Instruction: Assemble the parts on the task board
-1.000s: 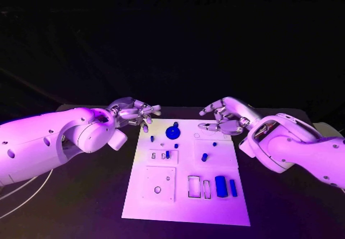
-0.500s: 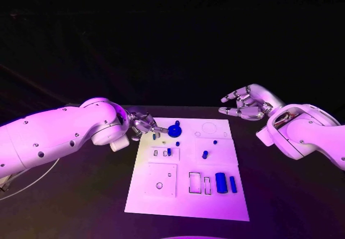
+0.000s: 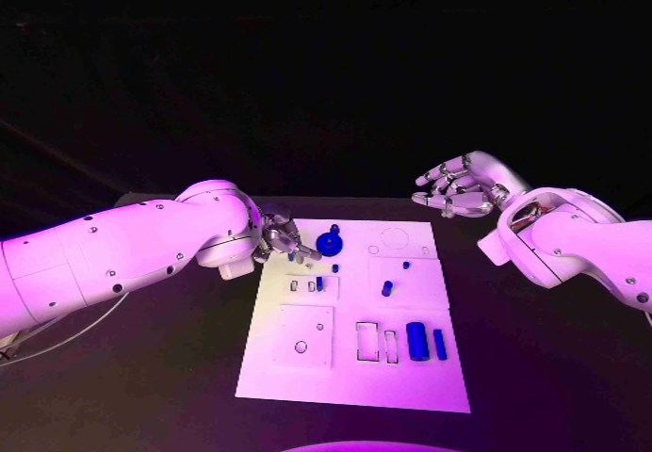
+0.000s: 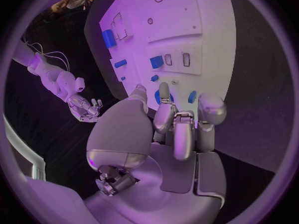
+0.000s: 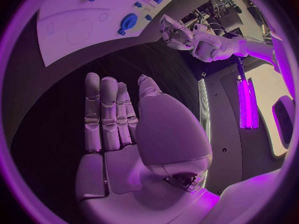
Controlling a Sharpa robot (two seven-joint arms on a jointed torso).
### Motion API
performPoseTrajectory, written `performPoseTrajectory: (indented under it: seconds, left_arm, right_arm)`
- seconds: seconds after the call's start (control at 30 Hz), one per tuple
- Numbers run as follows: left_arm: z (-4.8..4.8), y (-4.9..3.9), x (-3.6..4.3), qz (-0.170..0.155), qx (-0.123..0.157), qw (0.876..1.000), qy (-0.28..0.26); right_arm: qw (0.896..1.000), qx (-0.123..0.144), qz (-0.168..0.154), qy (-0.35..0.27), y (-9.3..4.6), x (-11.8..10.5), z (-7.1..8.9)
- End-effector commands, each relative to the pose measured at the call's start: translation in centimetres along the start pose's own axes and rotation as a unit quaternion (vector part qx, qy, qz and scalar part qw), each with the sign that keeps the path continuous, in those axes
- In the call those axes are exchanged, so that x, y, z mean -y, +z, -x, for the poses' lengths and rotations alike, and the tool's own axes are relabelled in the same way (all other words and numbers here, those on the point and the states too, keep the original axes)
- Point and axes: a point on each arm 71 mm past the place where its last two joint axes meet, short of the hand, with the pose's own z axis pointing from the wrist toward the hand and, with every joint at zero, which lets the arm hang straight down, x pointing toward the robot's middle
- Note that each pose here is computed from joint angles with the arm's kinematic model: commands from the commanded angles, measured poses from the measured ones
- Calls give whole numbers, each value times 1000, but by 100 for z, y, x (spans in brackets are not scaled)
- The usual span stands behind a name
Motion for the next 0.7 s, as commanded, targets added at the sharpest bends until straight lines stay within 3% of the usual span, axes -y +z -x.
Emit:
performPoseTrajectory:
  seconds: [0.03,0.7]
  left_arm:
    - [-15,27,32,15,-7,999,29]
    - [-141,187,222,18,-39,997,64]
  right_arm:
    - [999,-8,7,34,30,-8,-21]
    - [996,2,29,87,120,-37,-66]
